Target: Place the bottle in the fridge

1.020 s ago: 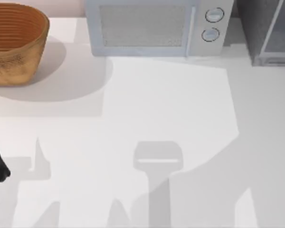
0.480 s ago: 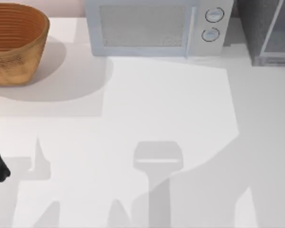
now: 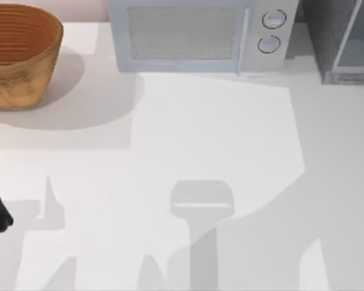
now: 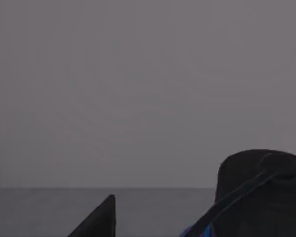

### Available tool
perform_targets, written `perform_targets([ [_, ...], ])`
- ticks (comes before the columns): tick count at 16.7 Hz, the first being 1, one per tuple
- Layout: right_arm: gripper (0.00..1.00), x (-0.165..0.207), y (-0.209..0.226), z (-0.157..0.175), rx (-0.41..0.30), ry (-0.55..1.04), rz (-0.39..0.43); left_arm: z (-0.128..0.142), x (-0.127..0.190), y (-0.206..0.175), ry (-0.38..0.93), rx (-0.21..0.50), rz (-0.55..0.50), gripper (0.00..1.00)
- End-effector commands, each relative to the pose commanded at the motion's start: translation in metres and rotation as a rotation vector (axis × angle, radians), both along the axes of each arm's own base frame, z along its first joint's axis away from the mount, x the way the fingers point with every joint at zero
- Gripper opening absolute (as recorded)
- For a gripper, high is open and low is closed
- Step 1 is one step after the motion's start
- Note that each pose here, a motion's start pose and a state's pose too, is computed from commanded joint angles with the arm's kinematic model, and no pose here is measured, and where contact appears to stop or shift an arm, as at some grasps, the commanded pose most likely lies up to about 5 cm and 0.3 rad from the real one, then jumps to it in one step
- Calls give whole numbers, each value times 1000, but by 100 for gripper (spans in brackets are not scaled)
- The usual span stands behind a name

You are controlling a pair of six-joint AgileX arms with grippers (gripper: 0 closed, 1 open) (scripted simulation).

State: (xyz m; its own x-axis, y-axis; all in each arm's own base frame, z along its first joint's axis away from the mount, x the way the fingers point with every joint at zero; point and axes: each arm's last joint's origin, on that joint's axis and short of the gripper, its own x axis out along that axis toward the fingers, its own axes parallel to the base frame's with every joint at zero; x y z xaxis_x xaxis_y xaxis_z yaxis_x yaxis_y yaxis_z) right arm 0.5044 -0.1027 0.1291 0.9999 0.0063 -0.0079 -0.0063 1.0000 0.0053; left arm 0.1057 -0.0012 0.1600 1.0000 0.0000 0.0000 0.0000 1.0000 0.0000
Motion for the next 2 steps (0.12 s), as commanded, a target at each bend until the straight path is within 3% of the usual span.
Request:
perform_targets([
  [2, 100, 0, 0, 0, 0, 0, 0, 0, 0, 0, 0, 0, 0, 100],
])
